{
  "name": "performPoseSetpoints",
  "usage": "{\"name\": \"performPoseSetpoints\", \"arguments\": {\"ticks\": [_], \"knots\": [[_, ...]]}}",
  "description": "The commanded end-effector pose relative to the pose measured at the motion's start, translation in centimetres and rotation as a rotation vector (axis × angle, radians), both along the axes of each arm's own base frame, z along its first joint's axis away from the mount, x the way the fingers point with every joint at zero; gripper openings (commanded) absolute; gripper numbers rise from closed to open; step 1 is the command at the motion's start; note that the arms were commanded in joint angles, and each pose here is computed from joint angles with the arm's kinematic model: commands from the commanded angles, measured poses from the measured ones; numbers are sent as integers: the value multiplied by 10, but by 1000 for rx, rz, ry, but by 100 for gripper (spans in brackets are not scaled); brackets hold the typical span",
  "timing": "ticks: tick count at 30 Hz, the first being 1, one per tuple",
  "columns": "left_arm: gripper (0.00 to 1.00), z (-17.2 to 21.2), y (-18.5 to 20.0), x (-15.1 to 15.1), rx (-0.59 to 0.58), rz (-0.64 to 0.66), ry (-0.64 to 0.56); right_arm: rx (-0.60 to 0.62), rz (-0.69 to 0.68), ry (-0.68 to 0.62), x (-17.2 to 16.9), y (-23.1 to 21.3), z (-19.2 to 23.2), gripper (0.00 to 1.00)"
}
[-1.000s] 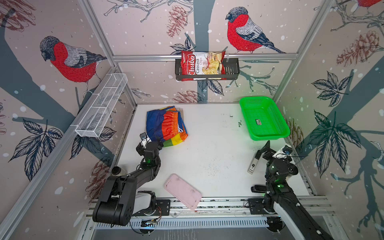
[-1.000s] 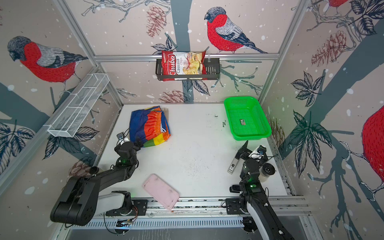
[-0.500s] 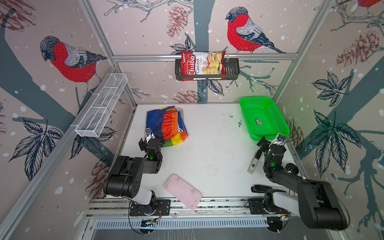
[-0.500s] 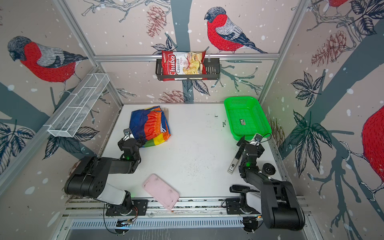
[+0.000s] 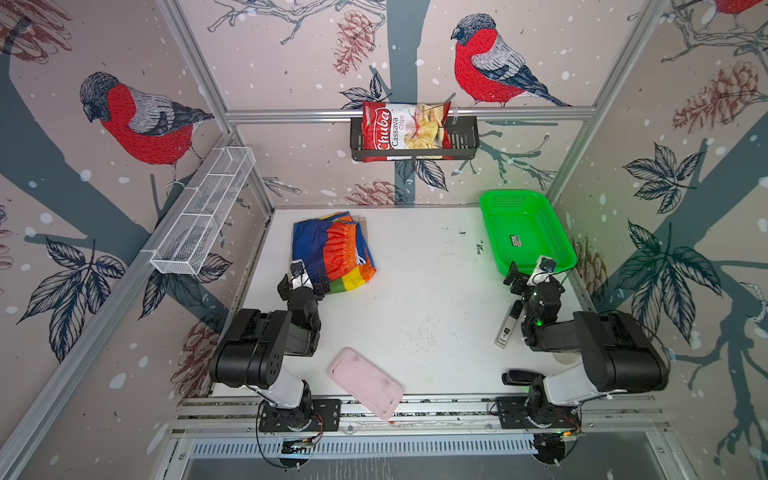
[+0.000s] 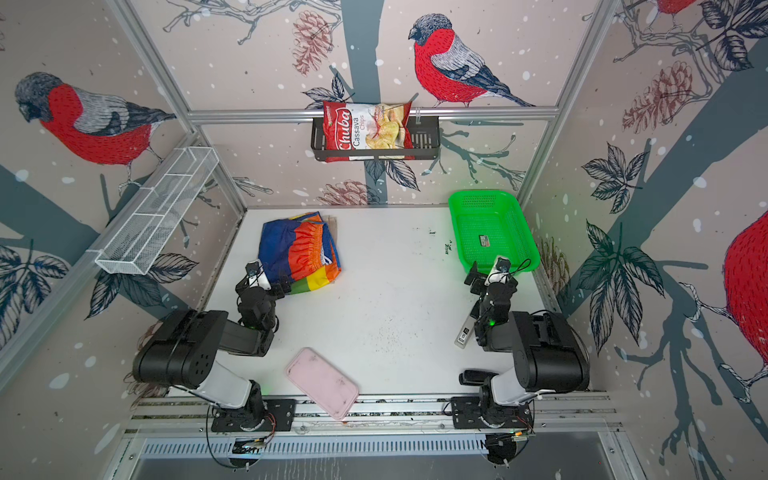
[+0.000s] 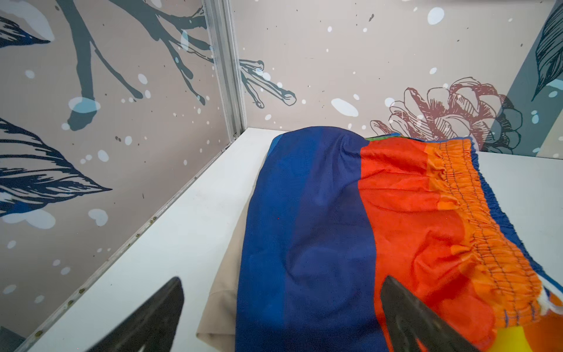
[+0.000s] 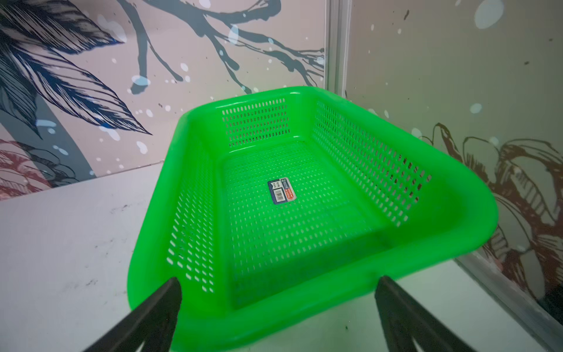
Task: Fold and stack the shorts
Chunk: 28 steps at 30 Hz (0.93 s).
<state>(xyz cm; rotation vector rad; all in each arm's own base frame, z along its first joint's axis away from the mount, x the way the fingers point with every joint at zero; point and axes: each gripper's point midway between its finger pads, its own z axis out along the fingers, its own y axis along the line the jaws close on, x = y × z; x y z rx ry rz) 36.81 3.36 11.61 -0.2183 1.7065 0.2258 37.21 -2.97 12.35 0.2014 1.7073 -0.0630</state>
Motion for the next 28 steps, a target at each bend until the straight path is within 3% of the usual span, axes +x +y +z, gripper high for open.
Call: {"name": "performPoseSetpoints", "arguments": {"ticks": [1,28], "knots": [[99,14,-3,3,-7,-21,-56,-2,130,-1,2,19,1,99],[99,15,-4,2,-1,-18,-62,-20,83,7,3,17,1,99]]}}
